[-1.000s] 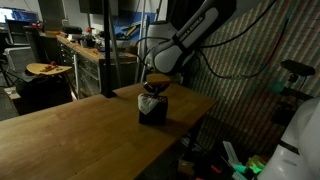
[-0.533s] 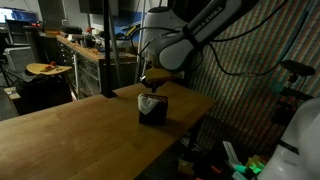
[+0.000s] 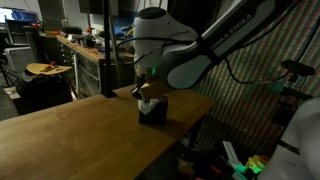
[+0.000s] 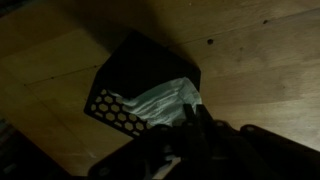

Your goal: Put the towel on the table into the box

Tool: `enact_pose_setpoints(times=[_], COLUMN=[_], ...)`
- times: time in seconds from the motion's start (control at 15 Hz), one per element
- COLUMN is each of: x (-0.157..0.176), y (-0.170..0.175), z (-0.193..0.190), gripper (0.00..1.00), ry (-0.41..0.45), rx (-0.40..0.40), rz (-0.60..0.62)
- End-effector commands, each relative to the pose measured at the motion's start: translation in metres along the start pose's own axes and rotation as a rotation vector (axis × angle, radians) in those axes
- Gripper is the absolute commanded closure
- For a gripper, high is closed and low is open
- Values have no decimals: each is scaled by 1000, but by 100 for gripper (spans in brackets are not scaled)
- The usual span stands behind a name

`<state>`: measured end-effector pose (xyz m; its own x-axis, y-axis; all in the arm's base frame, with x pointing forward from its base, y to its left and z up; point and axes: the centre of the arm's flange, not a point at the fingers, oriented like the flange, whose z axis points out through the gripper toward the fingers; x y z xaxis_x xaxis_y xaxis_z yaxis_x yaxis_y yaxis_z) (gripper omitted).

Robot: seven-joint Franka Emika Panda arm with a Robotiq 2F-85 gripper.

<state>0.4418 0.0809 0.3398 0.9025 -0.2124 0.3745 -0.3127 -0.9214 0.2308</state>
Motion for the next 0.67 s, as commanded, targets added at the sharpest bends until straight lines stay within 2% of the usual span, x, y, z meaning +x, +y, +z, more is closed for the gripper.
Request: enact_pose_setpoints(times=[0.0,0.07,0.4,0.47,0.6], x=[-18,-20,-39,-43,-51], y=[-7,-11,-33,-37,-41], z=[-15,-17,-22,-20,-15], gripper=[94,79,39,34,36], ry=[89,118,245,259,275], rx=[13,9,-41,-48,-54], rz=[-55,-88,-334,-376,-440])
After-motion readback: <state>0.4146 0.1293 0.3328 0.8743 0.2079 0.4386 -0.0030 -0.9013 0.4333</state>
